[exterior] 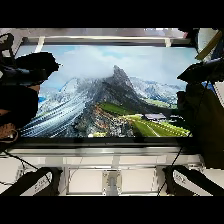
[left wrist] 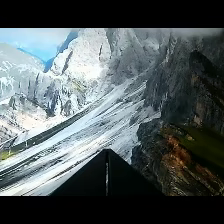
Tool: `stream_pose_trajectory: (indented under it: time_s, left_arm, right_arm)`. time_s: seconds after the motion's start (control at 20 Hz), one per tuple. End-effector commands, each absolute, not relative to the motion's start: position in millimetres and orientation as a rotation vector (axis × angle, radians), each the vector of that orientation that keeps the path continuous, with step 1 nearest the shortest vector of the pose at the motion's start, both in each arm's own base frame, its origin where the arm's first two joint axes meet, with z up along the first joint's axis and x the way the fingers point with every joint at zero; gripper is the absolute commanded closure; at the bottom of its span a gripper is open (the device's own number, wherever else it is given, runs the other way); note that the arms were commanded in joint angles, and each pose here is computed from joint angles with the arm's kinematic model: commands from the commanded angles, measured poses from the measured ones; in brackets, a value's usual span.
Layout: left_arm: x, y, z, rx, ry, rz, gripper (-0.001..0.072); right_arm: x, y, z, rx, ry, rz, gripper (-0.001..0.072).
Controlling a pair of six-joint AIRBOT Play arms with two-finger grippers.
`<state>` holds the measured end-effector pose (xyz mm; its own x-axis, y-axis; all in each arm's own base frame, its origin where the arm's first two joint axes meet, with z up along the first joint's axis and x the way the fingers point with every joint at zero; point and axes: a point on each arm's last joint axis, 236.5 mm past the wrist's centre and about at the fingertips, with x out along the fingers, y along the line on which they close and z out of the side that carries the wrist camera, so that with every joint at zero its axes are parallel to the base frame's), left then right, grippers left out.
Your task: Fold the clothes and pants, and hang the long-sleeved shirts on hangers.
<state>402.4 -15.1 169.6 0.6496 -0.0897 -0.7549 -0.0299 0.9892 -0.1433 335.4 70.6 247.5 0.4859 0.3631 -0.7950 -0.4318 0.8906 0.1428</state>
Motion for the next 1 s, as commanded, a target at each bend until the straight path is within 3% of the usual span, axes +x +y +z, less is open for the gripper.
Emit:
stream_pose_trajectory:
  time_s: [0.0,0.2,0.25,0.3,0.35,0.55,0.65,0.8,0.95]
  left_arm:
    - [401.4,-15.3,168.2,-0.147,0.871,-0.035,0.0689]
    - [404.6,9.3,169.5,-0.032,0.853,0.028,0.0673]
    - [407.7,26.0,173.1,0.029,0.833,0.080,0.0480]
    - [411.5,42.3,178.9,0.082,0.806,0.130,0.0160]
    - [414.3,63.5,185.9,0.119,0.776,0.204,0.0019]
    - [397.8,165.9,171.1,0.120,0.834,0.514,0.0026]
    - [375.7,219.2,132.2,-0.020,0.937,0.666,0.0147]
    - [341.7,282.5,70.3,-0.266,1.034,0.844,0.0147]
    - [324.3,302.6,8.3,-0.525,1.114,0.867,0.0147]
  right_arm:
    - [335.5,70.8,247.4,-0.081,0.948,0.485,0.0702]
    - [335.6,70.8,247.4,-0.081,0.947,0.485,0.0702]
    - [335.6,70.8,247.4,-0.081,0.947,0.485,0.0702]
    - [335.5,70.8,247.4,-0.081,0.948,0.485,0.0702]
    - [335.6,70.8,247.4,-0.081,0.947,0.485,0.0702]
    - [335.6,70.8,247.4,-0.081,0.947,0.485,0.0702]
    - [353.0,69.8,258.8,-0.129,0.850,0.484,0.0702]
    - [386.9,69.9,290.2,-0.098,0.662,0.435,0.0702]
    - [403.6,73.6,314.5,-0.063,0.541,0.424,0.0701]
